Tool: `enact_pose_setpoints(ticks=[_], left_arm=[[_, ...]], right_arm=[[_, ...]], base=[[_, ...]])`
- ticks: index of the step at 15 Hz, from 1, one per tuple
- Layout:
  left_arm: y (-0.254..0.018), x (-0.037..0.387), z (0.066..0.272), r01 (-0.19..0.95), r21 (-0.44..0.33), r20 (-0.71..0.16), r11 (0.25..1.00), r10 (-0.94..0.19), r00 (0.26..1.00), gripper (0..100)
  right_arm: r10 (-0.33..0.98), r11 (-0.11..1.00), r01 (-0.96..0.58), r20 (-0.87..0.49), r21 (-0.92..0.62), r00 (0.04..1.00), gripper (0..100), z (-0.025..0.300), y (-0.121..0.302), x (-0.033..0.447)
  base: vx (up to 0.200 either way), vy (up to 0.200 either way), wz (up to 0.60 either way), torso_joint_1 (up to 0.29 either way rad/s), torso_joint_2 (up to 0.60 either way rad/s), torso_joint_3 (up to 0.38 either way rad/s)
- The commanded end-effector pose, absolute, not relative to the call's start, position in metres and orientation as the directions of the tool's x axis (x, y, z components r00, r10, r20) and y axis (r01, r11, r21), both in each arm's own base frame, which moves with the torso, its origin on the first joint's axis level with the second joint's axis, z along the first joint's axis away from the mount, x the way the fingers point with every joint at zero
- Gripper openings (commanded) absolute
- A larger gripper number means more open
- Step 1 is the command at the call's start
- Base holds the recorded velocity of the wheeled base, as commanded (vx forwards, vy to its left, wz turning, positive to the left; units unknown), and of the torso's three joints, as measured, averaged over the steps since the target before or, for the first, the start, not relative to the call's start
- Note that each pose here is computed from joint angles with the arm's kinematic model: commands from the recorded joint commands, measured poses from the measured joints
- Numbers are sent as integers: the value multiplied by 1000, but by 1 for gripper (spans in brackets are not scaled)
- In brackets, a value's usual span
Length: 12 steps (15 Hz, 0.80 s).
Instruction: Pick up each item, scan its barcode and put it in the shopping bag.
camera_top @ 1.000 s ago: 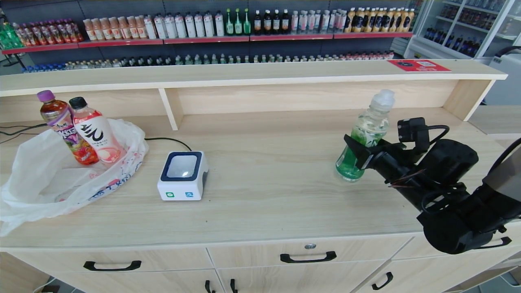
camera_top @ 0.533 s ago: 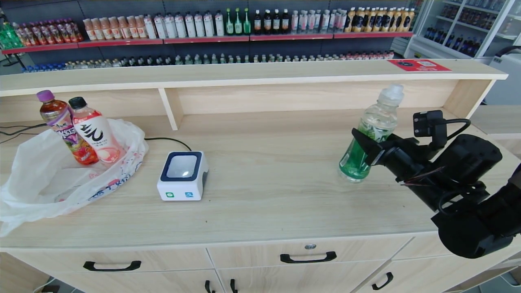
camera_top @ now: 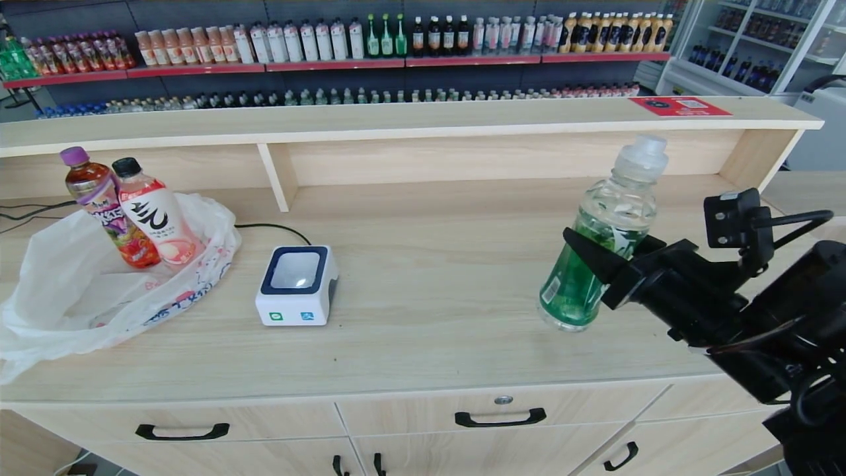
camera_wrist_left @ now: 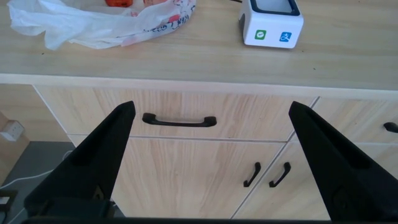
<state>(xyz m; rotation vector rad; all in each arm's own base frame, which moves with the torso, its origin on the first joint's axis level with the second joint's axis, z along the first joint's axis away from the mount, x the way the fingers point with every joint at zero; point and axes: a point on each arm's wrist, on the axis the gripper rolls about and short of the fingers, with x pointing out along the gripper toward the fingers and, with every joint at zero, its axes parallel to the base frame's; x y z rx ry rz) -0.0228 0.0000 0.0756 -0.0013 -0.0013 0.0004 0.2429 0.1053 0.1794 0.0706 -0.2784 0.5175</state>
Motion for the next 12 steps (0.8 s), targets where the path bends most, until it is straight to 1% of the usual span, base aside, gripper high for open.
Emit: enact_pose_setpoints(ticks=[1, 3, 4, 6, 8, 9, 11, 12], left_arm=[[0, -23, 76, -2, -2, 0, 1000, 2, 1000, 100], [0, -23, 76, 0, -2, 0, 1000, 0, 1000, 100], [0, -23, 76, 0, -2, 2, 1000, 0, 1000, 100], [0, -23, 76, 0, -2, 0, 1000, 0, 1000, 100], [0, -23, 76, -2, -2, 2, 1000, 2, 1000, 100], [0, -23, 76, 0, -2, 0, 1000, 0, 1000, 100], [0, -23, 76, 0, -2, 0, 1000, 0, 1000, 100], [0, -23, 76, 0, -2, 2, 1000, 0, 1000, 100]], right_arm=[[495, 854, -520, 313, -5, 811, 0, 190, 102, 222], [524, 829, -559, 342, 3, 780, 0, 197, 104, 210], [605, 758, -652, 371, 2, 705, 0, 205, 110, 197], [669, 686, -727, 408, -17, 621, 0, 217, 108, 184], [732, 584, -812, 441, -14, 519, 0, 228, 101, 167], [768, 529, -848, 438, -23, 468, 0, 229, 99, 160], [804, 473, -880, 424, -33, 416, 0, 228, 97, 153], [836, 420, -906, 407, -43, 368, 0, 226, 97, 149]], base=[[0, 0, 0, 0, 0, 0], [0, 0, 0, 0, 0, 0], [0, 0, 0, 0, 0, 0], [0, 0, 0, 0, 0, 0], [0, 0, 0, 0, 0, 0], [0, 0, 0, 0, 0, 0], [0, 0, 0, 0, 0, 0], [0, 0, 0, 0, 0, 0]])
